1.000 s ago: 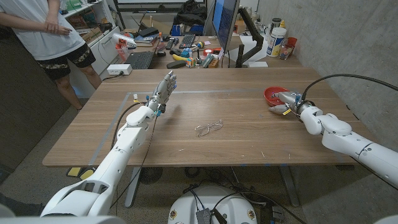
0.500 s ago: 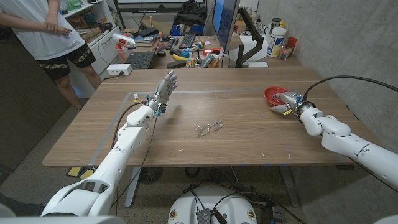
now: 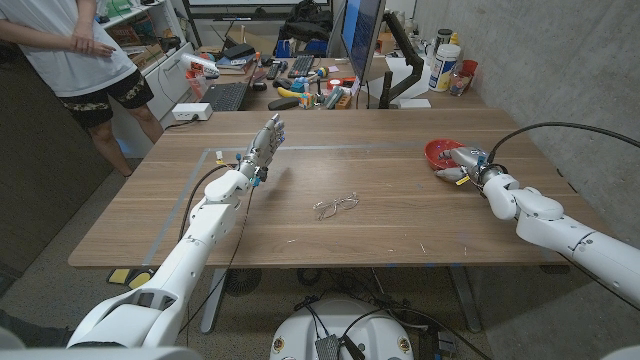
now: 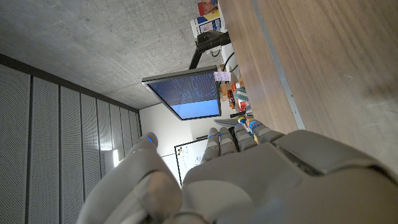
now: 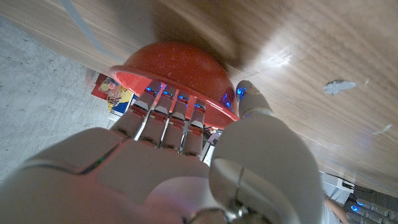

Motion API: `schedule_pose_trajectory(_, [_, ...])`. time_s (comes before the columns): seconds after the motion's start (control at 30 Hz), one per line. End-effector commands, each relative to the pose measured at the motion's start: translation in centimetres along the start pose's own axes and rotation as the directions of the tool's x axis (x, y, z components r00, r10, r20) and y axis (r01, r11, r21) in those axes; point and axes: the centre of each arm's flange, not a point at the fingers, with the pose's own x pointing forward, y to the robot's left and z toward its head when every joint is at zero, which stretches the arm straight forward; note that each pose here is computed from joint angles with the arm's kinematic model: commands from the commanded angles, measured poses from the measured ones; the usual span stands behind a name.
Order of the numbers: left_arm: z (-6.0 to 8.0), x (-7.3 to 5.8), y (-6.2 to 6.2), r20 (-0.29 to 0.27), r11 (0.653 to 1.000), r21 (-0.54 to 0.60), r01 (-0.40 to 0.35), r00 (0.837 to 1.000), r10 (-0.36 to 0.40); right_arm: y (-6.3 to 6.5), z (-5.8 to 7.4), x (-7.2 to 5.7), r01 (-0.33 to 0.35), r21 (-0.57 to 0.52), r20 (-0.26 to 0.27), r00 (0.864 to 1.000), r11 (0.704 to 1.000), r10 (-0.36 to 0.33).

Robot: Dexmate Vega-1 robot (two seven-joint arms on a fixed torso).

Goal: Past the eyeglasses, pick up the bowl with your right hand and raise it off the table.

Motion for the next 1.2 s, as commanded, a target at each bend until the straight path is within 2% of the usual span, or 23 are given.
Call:
schedule_pose_trajectory(0.03, [-0.22, 0.07, -0.29, -0.004, 1.000, -0.001, 0.002, 1.000, -0.002, -0.06, -0.23, -0.05, 0.027, 0.007, -0.002, 1.000, 1.000, -0.027])
schedule_pose_trajectory(1.2, [0.07, 0.26, -0.73, -0.006, 1.000, 0.008, 0.004, 1.000, -0.004, 0.20, -0.35, 0.14, 0.075, -0.010, 0.001, 0.997, 0.997, -0.075])
